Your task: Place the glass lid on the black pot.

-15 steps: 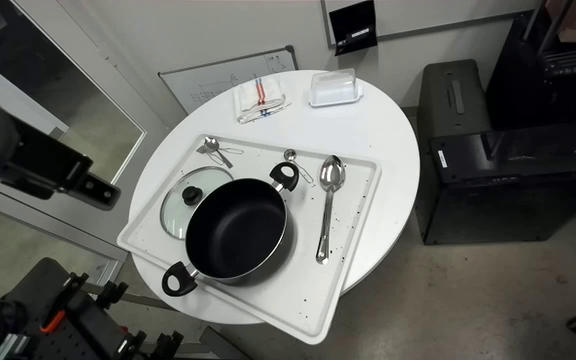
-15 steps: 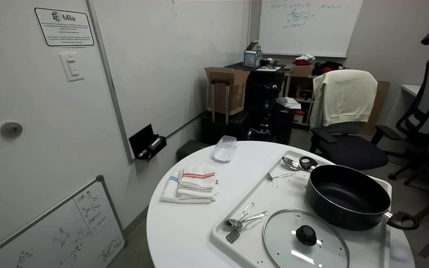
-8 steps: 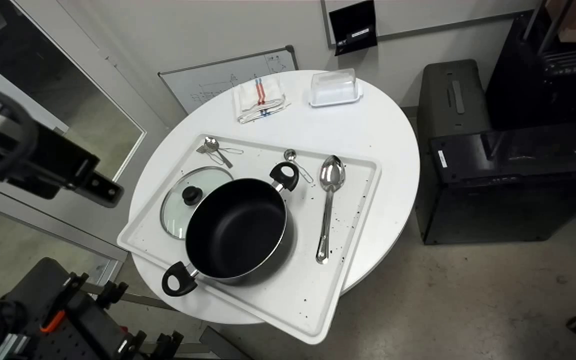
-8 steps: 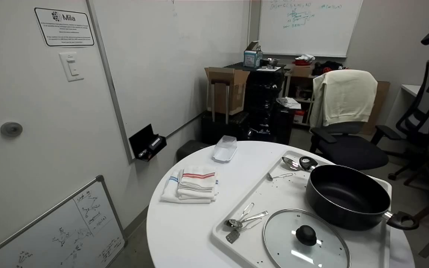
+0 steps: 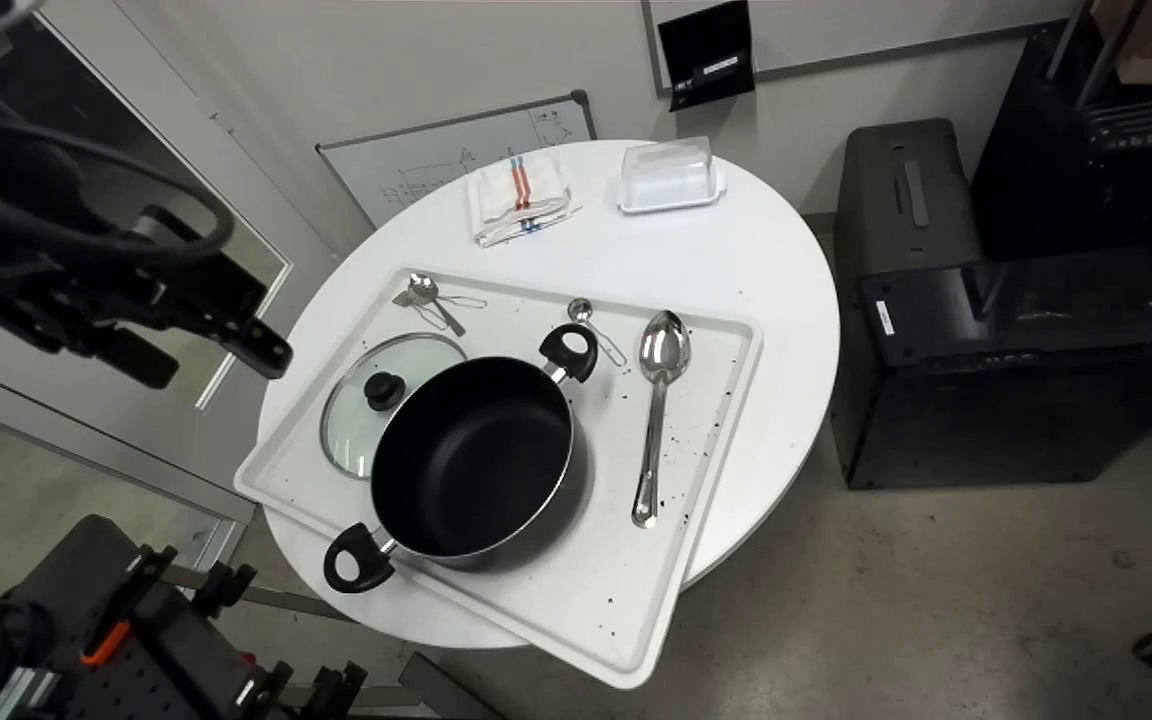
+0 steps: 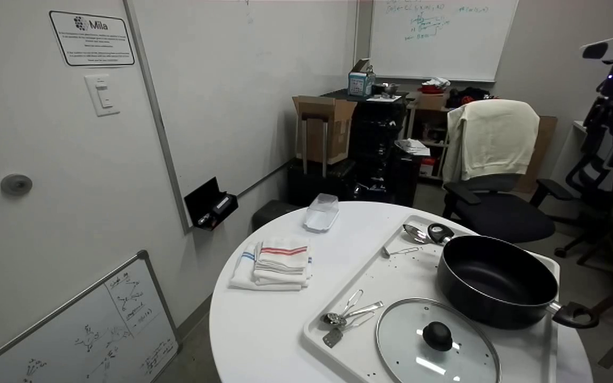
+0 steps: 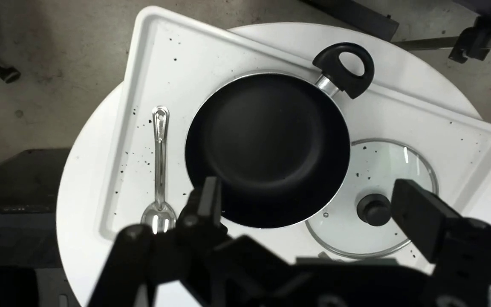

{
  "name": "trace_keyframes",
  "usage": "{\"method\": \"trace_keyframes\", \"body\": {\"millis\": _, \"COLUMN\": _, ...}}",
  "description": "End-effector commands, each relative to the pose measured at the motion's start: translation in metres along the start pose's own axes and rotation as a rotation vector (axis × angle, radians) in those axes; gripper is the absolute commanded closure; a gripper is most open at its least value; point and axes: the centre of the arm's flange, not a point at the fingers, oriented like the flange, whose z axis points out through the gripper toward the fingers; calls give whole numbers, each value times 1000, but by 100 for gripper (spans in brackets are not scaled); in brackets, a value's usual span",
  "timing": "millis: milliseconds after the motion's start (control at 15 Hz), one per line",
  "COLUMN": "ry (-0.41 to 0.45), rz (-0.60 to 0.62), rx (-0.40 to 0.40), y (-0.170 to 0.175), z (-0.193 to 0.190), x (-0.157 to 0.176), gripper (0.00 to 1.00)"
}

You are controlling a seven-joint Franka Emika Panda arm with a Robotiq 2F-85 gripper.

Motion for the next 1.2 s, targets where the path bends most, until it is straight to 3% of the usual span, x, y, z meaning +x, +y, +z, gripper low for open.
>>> {"method": "trace_keyframes", "body": {"millis": 0, "ry": 5, "rz": -94, "rx": -42, "y": -9, "z": 21, "x": 31, "gripper": 0}}
{"method": "trace_keyframes", "body": {"millis": 600, "ry": 38, "rz": -375, "rx": -66, "y": -57, "z": 73, "x": 94, "gripper": 0}}
{"method": "trace_keyframes", "body": {"millis": 1133, "ry": -20, "rz": -638, "rx": -52, "y": -110, "z": 137, "x": 132, "gripper": 0}}
